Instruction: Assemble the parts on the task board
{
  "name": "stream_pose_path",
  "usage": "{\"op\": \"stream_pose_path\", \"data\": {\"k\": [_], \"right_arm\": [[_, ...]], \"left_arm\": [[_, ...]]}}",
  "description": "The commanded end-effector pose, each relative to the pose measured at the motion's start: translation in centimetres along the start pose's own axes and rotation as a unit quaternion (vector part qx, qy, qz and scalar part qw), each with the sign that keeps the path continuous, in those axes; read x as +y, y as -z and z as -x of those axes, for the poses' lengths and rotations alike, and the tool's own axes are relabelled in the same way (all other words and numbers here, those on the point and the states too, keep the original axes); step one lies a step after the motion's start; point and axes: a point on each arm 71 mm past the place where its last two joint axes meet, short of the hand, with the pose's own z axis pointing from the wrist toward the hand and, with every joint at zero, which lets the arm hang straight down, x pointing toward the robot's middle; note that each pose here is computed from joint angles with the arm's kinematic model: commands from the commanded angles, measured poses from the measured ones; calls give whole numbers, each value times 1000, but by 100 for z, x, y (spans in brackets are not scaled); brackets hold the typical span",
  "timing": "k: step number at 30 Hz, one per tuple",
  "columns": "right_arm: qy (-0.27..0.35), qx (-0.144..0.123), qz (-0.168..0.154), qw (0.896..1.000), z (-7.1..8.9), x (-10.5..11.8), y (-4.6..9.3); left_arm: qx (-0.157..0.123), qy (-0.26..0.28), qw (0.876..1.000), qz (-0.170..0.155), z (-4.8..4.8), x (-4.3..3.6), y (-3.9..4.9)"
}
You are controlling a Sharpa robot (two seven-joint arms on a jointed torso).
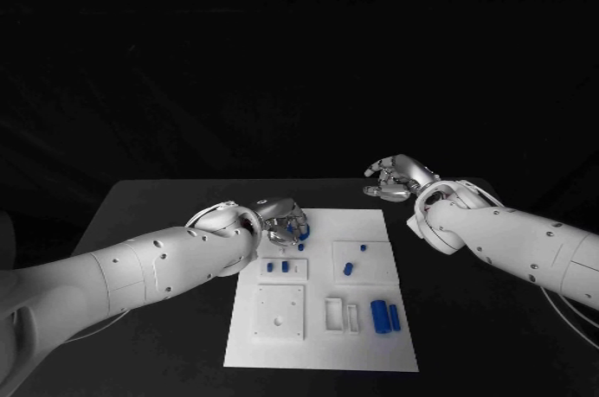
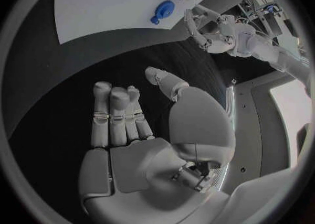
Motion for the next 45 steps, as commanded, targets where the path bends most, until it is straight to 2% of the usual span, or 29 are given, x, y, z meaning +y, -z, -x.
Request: {"op": "stream_pose_path", "data": {"k": [1,6,9,14,22,33,45], "right_arm": [[-1,6,7,1000,-21,27,-5],[-1,6,7,1000,-23,29,-6],[-1,6,7,1000,-22,27,-6],[-1,7,8,1000,-27,34,-8],[-2,7,10,1000,-35,52,-10],[-2,8,10,1000,-41,61,-11],[-2,8,11,1000,-46,68,-13]], "left_arm": [[16,-38,999,-8,-47,-35,-32],[19,-40,999,-3,-83,-21,-65],[10,-52,999,-10,-97,-16,-82],[21,-72,997,-13,-192,-28,-123],[39,-82,996,-3,-328,13,-135],[40,-85,996,1,-342,54,-138],[40,-76,996,-13,-362,-31,-139]]}}
